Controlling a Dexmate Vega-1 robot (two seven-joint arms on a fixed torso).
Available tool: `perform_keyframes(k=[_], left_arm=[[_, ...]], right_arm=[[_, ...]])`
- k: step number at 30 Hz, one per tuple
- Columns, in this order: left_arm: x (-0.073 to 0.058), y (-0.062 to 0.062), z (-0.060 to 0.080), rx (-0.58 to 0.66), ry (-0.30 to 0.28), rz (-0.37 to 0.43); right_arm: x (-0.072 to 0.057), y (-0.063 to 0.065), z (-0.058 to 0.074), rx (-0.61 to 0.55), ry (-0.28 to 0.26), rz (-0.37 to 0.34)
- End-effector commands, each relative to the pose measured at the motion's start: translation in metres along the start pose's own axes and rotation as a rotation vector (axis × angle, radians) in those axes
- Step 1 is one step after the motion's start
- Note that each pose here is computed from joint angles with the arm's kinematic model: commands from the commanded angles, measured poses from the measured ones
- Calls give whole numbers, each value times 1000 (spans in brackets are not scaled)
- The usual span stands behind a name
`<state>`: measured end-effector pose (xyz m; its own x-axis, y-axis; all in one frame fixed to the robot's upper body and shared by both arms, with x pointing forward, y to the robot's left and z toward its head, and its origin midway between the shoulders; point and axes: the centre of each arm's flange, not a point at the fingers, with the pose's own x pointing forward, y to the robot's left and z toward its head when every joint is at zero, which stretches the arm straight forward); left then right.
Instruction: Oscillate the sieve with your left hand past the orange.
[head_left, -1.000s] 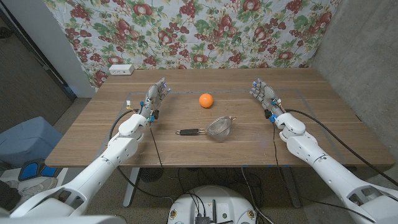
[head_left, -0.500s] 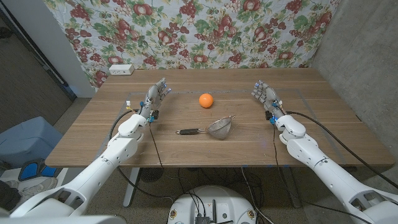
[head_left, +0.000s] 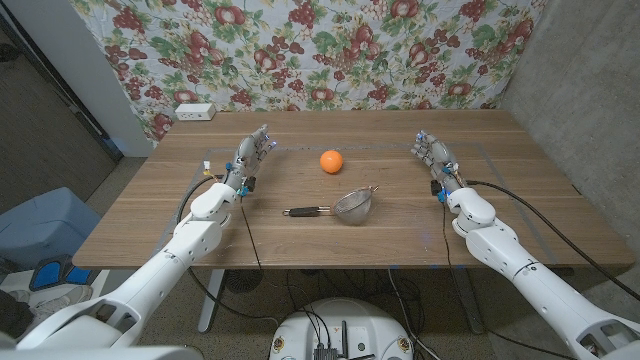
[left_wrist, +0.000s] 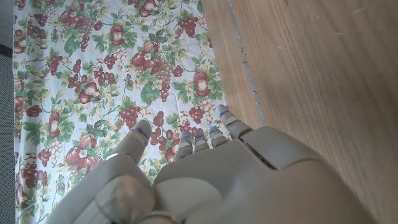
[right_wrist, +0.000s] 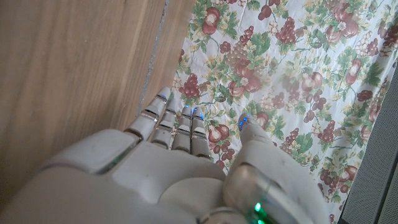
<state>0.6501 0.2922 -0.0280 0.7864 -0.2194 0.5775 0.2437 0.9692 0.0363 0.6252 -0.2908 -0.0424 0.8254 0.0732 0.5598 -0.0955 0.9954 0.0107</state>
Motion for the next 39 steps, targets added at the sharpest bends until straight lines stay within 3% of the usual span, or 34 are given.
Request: perform_keyframes(k=[1,22,39], left_arm=[[4,4,2,10,-6,0],[11,8,2,1,-12,-1],[12,10,-1,-1,-2,2]], right_arm=[[-10,-1,10,-67,-7,-55],[-18,9,23,-196,20,-80],[-23,15,26,-273,58,-84]])
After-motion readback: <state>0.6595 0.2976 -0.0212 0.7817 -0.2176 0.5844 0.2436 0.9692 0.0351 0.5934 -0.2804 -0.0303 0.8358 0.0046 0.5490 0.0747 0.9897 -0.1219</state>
